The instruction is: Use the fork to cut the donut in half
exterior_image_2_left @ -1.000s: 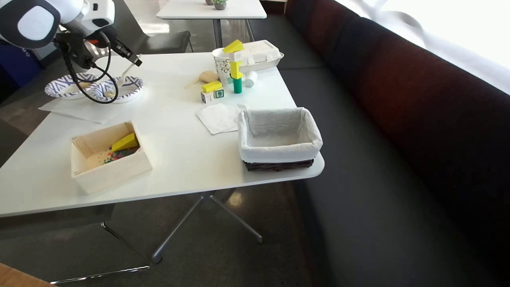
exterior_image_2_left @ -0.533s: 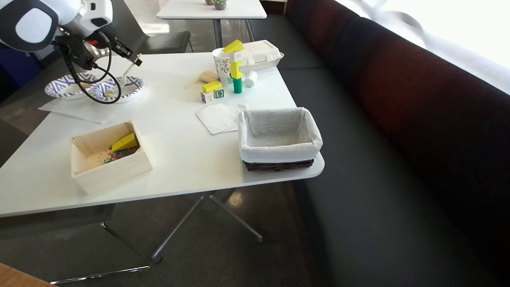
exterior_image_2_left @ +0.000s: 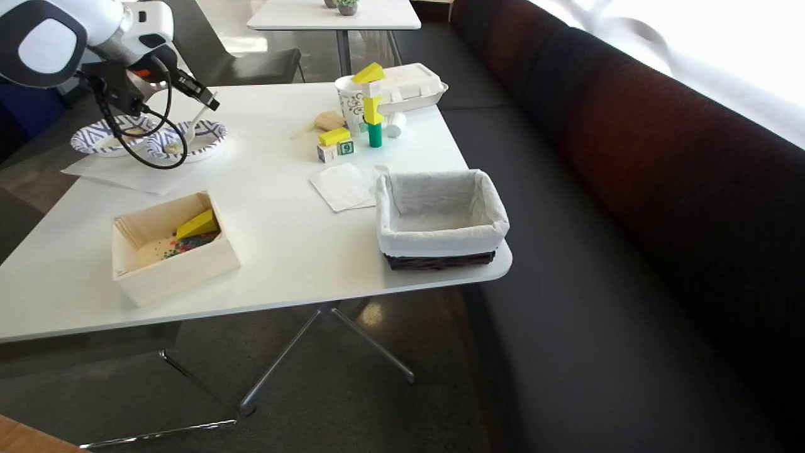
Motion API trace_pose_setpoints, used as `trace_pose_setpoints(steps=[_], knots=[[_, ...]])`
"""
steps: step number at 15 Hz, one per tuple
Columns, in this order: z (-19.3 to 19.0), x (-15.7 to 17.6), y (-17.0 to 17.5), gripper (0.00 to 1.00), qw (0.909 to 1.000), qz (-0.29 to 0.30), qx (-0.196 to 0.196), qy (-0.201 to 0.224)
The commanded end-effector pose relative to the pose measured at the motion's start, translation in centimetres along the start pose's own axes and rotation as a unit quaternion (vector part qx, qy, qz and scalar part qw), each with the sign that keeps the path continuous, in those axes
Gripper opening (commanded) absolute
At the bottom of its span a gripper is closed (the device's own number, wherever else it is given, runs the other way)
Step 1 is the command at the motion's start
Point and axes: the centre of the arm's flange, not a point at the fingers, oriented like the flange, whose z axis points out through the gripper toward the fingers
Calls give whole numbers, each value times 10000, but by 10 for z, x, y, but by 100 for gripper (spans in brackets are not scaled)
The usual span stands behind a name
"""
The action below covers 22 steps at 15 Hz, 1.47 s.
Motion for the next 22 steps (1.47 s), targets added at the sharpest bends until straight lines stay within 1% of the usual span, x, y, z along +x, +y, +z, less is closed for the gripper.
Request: trace_pose_setpoints(steps=[1, 7, 9, 13, 16, 18, 20, 22], knots=[[-3, -17, -4, 3, 9999, -106, -3, -71], [-5, -31, -9, 3, 9994, -71, 78, -323], [-5, -32, -9, 3, 9995, -80, 73, -307], [-9, -20, -6, 3, 10000, -11, 41, -40], [-11, -10, -1, 3, 9996, 33, -9, 267], [-11, -8, 0, 3, 9988, 54, -66, 488], [-11, -9, 1, 3, 9980, 96, -91, 619], [-11, -11, 0, 3, 9978, 122, -97, 647]])
